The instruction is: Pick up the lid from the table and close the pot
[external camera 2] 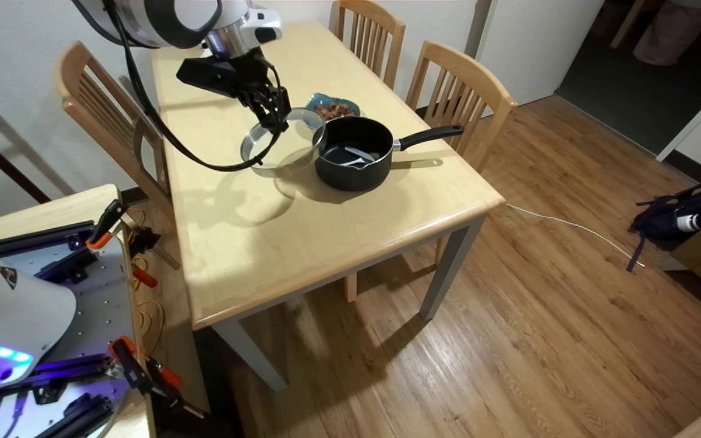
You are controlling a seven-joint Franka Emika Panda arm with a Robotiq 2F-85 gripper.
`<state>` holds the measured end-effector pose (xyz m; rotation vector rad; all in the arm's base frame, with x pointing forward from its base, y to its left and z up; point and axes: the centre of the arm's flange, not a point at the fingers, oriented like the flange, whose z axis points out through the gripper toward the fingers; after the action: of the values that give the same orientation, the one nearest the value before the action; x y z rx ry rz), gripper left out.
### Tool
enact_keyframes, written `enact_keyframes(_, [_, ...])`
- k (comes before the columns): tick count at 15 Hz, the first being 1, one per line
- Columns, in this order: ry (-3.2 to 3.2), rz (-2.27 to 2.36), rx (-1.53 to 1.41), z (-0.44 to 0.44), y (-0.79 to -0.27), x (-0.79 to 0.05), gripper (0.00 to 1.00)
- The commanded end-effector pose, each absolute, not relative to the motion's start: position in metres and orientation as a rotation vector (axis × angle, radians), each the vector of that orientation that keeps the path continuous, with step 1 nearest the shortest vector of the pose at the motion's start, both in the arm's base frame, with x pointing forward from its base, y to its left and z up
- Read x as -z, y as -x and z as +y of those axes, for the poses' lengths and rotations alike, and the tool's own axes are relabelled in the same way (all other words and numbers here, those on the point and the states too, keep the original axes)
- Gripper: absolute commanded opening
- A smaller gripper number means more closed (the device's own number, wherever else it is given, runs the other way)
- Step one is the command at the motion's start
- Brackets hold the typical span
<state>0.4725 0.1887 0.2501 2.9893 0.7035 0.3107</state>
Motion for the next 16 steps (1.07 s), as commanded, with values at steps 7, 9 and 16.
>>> enact_keyframes(7, [-2.922, 0.627, -0.162, 0.17, -0.456, -0.341, 0.34])
enact_keyframes(9, [-2.904, 0.68, -0.114, 0.165, -0.463, -0.363, 0.34])
enact_keyframes(16, [-2.743, 1.223, -0.166, 0.137, -0.5, -0.369, 0.34])
